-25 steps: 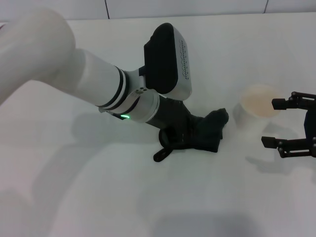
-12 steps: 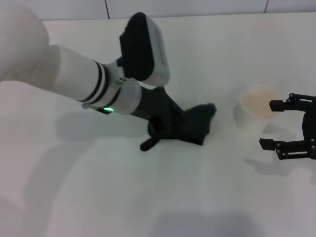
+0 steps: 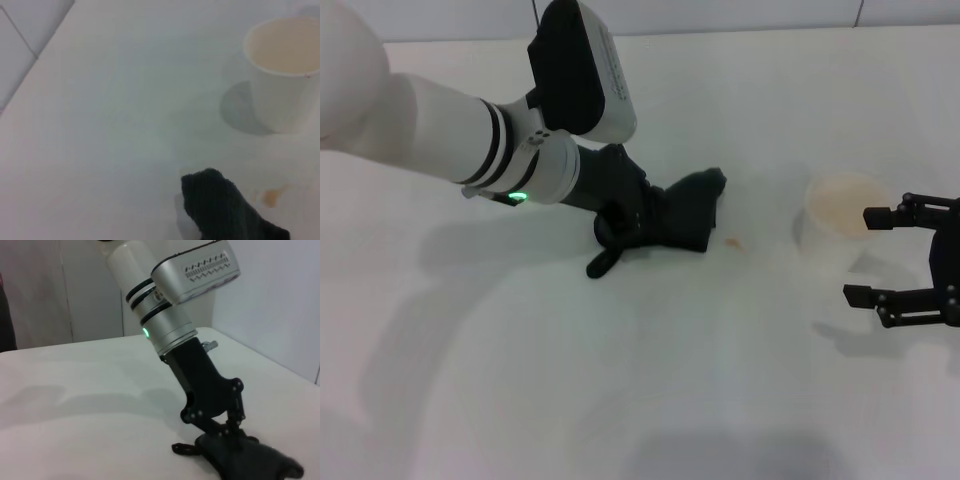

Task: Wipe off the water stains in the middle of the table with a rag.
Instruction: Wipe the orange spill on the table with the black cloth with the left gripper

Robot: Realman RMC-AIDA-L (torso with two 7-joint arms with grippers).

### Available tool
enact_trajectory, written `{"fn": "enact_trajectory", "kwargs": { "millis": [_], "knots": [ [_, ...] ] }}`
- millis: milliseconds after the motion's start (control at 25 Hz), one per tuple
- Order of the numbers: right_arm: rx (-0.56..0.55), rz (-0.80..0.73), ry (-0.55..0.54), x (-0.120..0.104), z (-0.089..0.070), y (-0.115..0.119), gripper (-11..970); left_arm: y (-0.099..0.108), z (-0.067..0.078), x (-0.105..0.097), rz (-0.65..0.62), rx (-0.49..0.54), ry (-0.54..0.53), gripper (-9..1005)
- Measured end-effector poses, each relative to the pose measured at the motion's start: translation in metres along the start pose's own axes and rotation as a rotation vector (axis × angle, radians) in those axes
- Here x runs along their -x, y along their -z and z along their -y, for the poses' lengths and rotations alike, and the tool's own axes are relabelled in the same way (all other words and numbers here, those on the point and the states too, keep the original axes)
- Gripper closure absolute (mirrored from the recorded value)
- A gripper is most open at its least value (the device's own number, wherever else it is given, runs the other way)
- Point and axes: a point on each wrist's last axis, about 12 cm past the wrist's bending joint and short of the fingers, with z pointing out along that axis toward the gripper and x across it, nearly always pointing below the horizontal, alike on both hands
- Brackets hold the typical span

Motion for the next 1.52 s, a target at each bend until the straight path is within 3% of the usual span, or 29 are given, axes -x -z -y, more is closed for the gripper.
{"fn": "enact_trajectory", "kwargs": {
  "millis": [360, 600, 1120, 1360, 1520],
  "knots": [
    [0.004, -0.001, -0.001, 0.0, -0.001, -0.001, 101, -0.002, -0.006, 0.013, 0.015, 0.037, -0.032, 930],
    [0.004, -0.001, -0.004, -0.001, -0.001, -0.001, 101, -0.017, 0.013, 0.03, 0.019, -0.025, -0.113, 930],
    [0.005, 0.0, 0.001, 0.001, -0.001, -0.001, 101, -0.027, 0.035, 0.03, 0.009, -0.117, -0.133, 930],
    [0.006, 0.001, 0.001, 0.001, -0.001, -0.001, 102, -0.029, 0.042, 0.03, 0.006, -0.151, -0.148, 929],
    [0.006, 0.0, 0.0, 0.001, -0.002, -0.001, 102, -0.029, 0.04, 0.03, 0.003, -0.134, -0.153, 929]
  ]
}}
